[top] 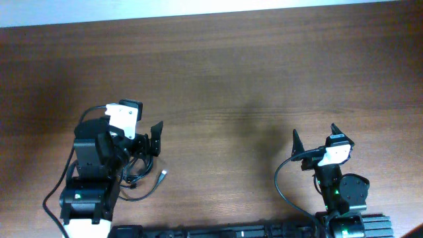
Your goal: Untangle cables
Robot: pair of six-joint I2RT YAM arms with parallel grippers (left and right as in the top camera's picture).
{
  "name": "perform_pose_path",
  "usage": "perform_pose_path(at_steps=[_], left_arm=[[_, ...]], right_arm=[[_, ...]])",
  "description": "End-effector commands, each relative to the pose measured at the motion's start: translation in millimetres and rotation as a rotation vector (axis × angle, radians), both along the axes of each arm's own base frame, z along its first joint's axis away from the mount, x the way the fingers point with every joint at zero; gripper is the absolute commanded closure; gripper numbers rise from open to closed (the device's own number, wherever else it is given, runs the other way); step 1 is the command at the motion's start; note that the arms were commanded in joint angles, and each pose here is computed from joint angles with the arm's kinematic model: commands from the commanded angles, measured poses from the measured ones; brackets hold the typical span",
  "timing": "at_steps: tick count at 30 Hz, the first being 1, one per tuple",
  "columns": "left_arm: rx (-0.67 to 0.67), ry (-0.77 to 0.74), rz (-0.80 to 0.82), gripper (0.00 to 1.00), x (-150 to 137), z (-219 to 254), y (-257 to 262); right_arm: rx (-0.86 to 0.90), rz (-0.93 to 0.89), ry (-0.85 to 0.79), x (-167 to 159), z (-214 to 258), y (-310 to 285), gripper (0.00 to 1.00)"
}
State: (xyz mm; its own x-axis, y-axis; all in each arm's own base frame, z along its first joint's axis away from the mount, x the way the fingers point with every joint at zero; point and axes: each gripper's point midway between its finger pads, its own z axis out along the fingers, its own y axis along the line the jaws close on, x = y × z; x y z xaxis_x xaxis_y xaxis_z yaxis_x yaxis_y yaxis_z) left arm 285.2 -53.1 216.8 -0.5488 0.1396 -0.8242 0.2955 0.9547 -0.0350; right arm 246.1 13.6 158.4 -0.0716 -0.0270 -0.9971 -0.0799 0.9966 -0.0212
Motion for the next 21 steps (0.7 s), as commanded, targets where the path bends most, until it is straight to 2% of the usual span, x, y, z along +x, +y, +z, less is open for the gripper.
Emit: perform_pose_path(at_steps=[1, 21], left_arm=[[0.003, -0.039, -0.028, 0.01, 2.3, 17.0, -2.7], [0.021, -0.027, -0.041, 0.01, -1.7, 20.1, -2.6]], right_arm=[[0.004, -0.013, 0.013, 0.3, -4.3, -2.3, 0.01], [0.004, -0.013, 0.013, 0.3, -4.3, -2.3, 0.01]])
